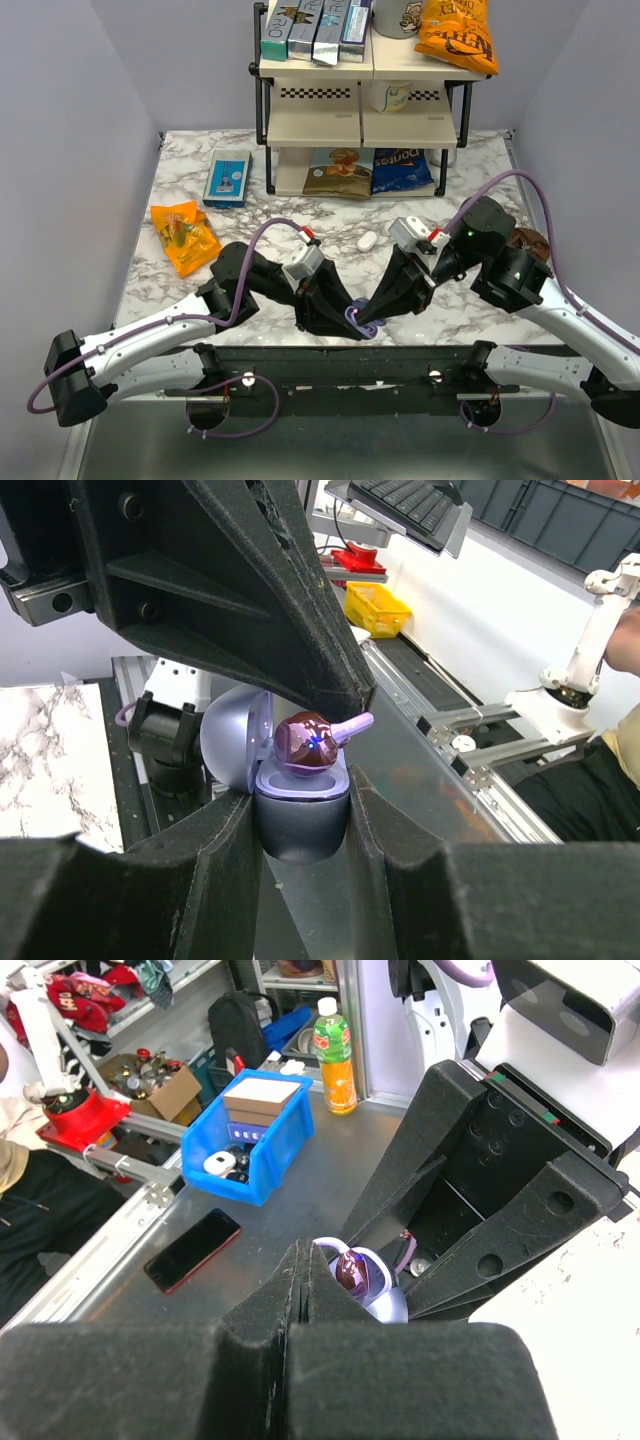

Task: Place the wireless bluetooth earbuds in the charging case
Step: Place the earbud in the charging case.

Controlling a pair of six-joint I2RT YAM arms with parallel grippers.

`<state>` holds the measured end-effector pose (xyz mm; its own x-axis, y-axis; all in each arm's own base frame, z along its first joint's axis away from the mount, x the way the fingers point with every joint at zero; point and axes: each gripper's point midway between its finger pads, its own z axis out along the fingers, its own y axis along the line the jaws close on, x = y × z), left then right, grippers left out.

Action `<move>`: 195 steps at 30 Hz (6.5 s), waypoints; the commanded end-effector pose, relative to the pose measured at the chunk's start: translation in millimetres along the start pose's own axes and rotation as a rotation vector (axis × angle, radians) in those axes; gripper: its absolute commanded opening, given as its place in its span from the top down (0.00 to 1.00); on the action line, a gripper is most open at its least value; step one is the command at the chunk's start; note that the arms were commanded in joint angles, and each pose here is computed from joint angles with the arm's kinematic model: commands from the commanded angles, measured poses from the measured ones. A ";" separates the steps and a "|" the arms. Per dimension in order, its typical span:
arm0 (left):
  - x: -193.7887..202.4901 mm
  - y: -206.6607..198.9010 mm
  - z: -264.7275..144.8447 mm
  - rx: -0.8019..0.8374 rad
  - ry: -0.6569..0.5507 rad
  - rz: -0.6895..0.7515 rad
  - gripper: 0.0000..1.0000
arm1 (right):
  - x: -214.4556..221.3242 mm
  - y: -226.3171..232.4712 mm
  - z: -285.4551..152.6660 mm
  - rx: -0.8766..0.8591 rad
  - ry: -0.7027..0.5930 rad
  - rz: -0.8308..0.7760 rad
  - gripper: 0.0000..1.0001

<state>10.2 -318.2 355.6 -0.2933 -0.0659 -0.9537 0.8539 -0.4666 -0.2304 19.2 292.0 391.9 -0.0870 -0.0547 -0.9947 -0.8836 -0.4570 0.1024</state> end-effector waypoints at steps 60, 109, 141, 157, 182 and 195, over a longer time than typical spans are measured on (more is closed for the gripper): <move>-35.4 -14.5 4.8 0.010 -0.084 0.134 0.98 | 9.1 -14.3 -11.9 0.173 0.053 0.001 0.59; -35.4 6.3 0.7 -0.112 -0.117 0.151 0.98 | -12.0 -14.9 -27.8 0.312 -0.008 -0.079 0.57; -39.4 19.9 -3.4 -0.202 -0.132 0.176 0.99 | 8.8 -26.7 -25.7 0.338 0.053 0.022 0.75; -42.5 26.8 -4.1 -0.234 -0.148 0.186 0.98 | 20.4 -51.9 -36.1 0.489 0.077 0.056 0.93; -41.2 34.4 -9.7 -0.291 -0.164 0.196 0.99 | 1.9 -50.8 -51.4 0.586 0.029 0.013 0.53; -33.5 49.0 -11.2 -0.348 -0.130 0.183 0.99 | -13.8 -53.4 -54.5 0.624 0.000 0.033 0.63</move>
<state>69.9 -331.1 364.1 -0.1974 -0.2172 -0.9560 0.9783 -0.1060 -0.1779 82.4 270.4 393.1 -0.0904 -0.0584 -0.9942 -0.9929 0.0831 0.0854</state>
